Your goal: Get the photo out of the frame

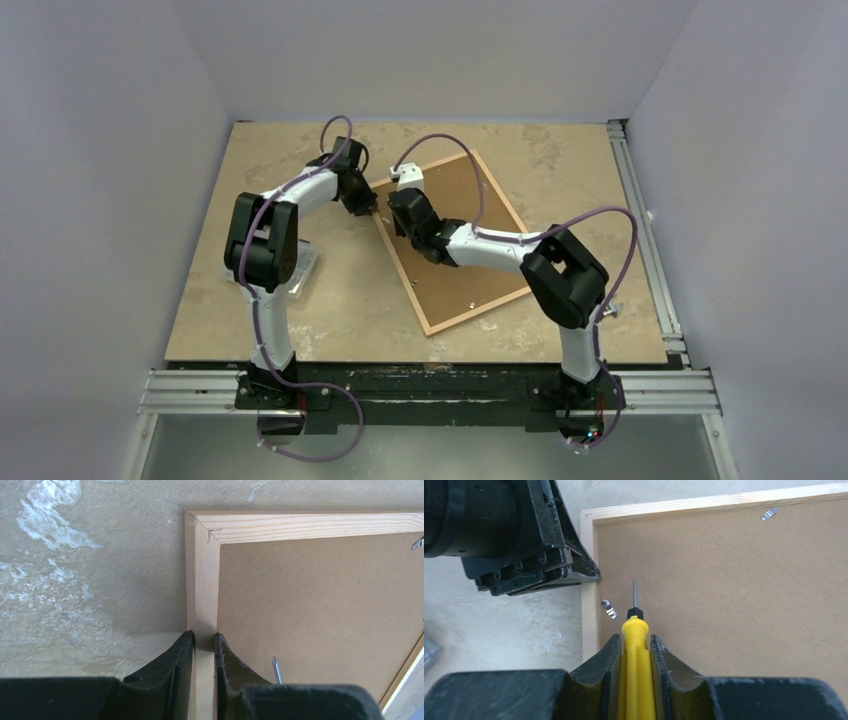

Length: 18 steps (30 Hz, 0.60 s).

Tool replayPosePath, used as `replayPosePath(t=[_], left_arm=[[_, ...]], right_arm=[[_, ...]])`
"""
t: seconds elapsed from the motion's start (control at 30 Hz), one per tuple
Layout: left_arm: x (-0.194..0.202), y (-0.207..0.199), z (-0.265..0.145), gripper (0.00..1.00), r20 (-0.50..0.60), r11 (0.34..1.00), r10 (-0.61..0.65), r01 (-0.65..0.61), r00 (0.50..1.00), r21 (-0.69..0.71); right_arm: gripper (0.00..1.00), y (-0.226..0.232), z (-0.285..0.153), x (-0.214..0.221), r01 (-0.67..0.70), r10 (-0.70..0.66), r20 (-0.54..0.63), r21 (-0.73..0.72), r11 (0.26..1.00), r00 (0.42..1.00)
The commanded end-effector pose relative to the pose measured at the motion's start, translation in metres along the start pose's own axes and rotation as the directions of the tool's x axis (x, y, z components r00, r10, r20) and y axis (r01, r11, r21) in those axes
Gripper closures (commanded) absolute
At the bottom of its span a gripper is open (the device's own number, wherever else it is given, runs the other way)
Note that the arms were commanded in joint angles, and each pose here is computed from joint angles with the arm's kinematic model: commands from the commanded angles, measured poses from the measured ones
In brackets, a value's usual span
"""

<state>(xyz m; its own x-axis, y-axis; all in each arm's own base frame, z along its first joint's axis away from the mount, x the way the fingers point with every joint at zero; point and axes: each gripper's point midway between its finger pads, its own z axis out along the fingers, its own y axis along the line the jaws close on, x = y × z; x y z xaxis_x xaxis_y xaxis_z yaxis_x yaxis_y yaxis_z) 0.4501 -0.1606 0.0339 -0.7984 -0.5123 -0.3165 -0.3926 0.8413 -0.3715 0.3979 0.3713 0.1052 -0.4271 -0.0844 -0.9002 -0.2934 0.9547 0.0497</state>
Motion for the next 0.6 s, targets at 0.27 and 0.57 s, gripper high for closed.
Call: replayPosePath(t=[0.27, 0.57], left_arm=[[0.035, -0.009, -0.062, 0.47, -0.136, 0.991, 0.113, -0.101, 0.984, 0.090], [0.129, -0.018, -0.098, 0.32, -0.246, 0.958, 0.185, -0.119, 0.952, 0.260]], right_arm=[[1.00, -0.032, -0.120, -0.001, -0.049, 0.026, -0.163, -0.142, 0.989, 0.986], [1.00, -0.042, -0.186, 0.053, -0.098, 0.037, -0.271, -0.216, 0.972, 0.962]])
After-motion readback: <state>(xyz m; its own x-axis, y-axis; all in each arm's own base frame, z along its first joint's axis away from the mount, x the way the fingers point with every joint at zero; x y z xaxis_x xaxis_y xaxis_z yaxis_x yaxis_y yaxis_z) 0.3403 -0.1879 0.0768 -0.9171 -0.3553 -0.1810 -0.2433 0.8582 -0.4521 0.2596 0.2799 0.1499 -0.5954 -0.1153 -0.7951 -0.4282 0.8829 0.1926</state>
